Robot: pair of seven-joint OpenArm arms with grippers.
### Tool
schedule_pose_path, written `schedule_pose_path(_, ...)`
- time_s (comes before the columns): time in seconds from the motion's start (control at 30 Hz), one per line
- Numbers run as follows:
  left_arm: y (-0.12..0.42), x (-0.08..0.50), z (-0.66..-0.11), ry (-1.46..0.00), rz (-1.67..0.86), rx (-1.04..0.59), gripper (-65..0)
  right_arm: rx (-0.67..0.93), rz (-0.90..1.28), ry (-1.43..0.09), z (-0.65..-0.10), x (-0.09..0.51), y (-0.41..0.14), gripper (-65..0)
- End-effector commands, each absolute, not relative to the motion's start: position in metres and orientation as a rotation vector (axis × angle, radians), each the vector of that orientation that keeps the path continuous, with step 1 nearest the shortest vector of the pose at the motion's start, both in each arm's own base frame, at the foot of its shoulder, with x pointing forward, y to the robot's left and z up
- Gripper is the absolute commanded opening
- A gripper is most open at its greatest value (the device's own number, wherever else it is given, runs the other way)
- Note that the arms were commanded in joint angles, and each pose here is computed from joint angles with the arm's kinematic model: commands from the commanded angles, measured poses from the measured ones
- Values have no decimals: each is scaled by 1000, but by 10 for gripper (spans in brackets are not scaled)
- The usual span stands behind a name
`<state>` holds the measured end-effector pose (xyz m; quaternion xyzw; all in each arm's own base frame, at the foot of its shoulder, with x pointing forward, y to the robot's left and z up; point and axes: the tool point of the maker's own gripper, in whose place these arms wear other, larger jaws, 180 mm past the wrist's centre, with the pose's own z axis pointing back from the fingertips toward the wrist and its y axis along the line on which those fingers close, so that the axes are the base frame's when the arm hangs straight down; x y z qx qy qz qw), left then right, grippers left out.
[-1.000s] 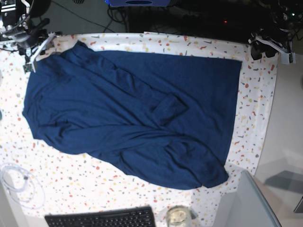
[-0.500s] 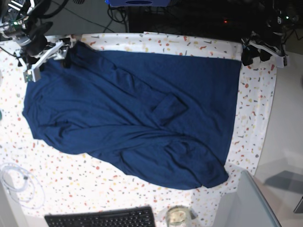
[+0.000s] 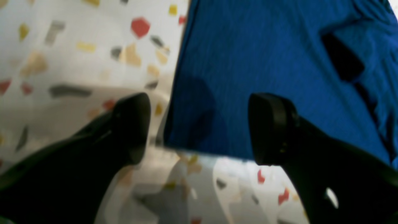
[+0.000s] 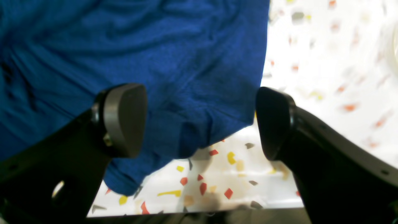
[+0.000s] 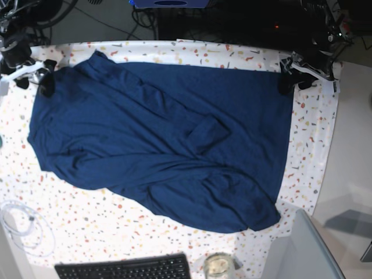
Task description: Layout the t-shirt on the table in an organized manner, then fold the t-shirt properly
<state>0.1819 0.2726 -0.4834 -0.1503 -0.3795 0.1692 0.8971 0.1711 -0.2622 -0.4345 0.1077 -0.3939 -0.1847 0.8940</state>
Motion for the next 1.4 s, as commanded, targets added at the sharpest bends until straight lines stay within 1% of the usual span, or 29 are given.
schedule_pose_path(0.0,268,166,-499,-685,329,-300,-179,221,-381,-831,-431,171,-275,-137)
schedule_pose_path(0.07,266,167,-500,-683,332,-304,-183,256,-405,-775,-446,168,-281,-137)
schedule_pose_path(0.1,266,167,-501,-681,334,-306,-197,267,-419,-752,-453,165,-282,-137)
schedule_pose_path(0.13,266,167,-501,-681,334,-306,-229,280,-434,-731,-460,164,-284,-137)
schedule_pose_path(0.3,267,167,-500,-682,331,-303,-474,302,-493,-686,-479,155,-287,-137)
schedule_pose_path(0.4,269,167,-499,-682,329,-300,-587,307,-495,-682,-480,154,-285,-137)
schedule_pose_path(0.47,270,167,-499,-682,332,-298,-647,320,-480,-682,-480,160,-280,-137)
schedule_pose_path(0.63,274,166,-497,-683,327,-289,-650,378,-397,-649,-485,170,-250,-141)
schedule_pose_path(0.73,278,161,-500,-632,311,-283,-650,385,-395,-649,-486,171,-247,-143)
schedule_pose_path(0.8,282,161,-498,-628,302,-274,-650,383,-397,-650,-485,171,-248,-147)
schedule_pose_path(0.83,283,161,-497,-630,299,-271,-650,383,-398,-651,-485,171,-248,-168)
schedule_pose_path(0.87,284,161,-497,-631,297,-269,-650,383,-398,-651,-485,171,-248,-210)
schedule_pose_path(0.93,284,162,-495,-634,293,-267,-650,383,-398,-651,-485,171,-248,-339)
schedule_pose_path(1.03,284,165,-490,-646,279,-261,-650,386,-397,-662,-484,177,-248,-596)
schedule_pose_path(1.07,285,167,-488,-652,274,-258,-650,386,-397,-663,-483,177,-248,-650)
schedule_pose_path(1.1,285,168,-487,-656,271,-256,-650,384,-394,-662,-483,177,-249,-650)
schedule_pose_path(1.13,286,169,-485,-661,266,-253,-650,381,-392,-663,-482,176,-249,-632)
schedule_pose_path(1.2,287,163,-483,-656,254,-240,-650,381,-389,-634,-485,169,-248,-650)
schedule_pose_path(1.37,292,155,-472,-663,217,-207,-650,354,-415,-570,-484,150,-257,-648)
